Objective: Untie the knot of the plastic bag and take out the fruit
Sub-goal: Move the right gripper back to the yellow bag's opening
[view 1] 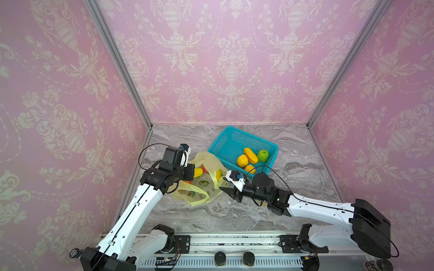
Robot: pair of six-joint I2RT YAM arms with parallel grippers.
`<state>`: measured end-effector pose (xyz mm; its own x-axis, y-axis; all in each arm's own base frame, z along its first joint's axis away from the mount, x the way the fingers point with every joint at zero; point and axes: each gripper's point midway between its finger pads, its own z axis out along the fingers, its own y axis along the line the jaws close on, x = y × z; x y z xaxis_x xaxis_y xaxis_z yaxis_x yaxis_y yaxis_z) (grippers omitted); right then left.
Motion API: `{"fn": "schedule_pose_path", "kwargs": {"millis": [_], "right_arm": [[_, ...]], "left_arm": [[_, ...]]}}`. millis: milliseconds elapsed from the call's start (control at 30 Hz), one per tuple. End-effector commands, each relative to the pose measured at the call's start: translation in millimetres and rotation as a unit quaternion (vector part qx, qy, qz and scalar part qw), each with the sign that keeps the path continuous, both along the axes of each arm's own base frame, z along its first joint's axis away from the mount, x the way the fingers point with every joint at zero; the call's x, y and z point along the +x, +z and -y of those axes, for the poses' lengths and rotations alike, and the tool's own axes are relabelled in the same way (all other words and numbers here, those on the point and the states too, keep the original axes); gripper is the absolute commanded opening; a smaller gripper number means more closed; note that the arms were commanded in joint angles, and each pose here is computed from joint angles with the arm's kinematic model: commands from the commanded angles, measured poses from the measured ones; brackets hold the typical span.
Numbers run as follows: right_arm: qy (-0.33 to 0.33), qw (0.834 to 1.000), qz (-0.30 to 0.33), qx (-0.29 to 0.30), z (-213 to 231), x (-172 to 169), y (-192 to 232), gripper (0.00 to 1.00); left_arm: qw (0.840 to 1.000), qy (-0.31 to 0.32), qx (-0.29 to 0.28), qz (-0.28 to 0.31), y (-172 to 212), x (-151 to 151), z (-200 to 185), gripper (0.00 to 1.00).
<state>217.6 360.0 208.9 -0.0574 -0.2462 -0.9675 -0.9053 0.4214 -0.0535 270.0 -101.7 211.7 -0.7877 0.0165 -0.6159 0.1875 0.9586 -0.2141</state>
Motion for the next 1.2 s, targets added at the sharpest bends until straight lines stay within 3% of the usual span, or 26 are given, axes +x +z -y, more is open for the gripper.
{"fn": "schedule_pose_path", "kwargs": {"millis": [0,333,400,500,633,733,867,1067,1167], "right_arm": [[0.004,1.000,0.010,-0.018,-16,10,-1,0.45],[-0.002,0.998,-0.016,-0.056,-40,26,-22,0.36],[-0.021,0.999,-0.002,-0.045,-30,27,-13,0.43],[-0.039,0.999,0.034,-0.015,-5,18,3,0.61],[-0.032,0.998,0.050,0.011,13,3,21,0.66],[0.003,0.999,0.050,0.001,4,-12,19,0.75],[-0.012,0.997,0.066,-0.039,-14,-10,8,0.87],[-0.029,0.993,0.076,-0.081,-35,-2,-8,0.93],[-0.063,0.991,0.095,-0.075,-33,4,-3,0.94]], "left_arm": [[1.000,0.003,0.014,-0.014,-9,-3,-6,0.00],[1.000,0.001,0.013,-0.013,-9,-3,-5,0.00],[1.000,0.002,0.014,-0.014,-9,-3,-6,0.00],[1.000,0.002,0.012,-0.013,-8,-3,-5,0.00],[1.000,0.002,0.012,-0.014,-9,-3,-5,0.00],[1.000,0.003,0.013,-0.014,-9,-3,-6,0.00],[1.000,0.003,0.014,-0.014,-9,-3,-6,0.00],[1.000,0.002,0.014,-0.014,-9,-3,-6,0.00],[1.000,0.003,0.013,-0.015,-9,-3,-6,0.00]]}}
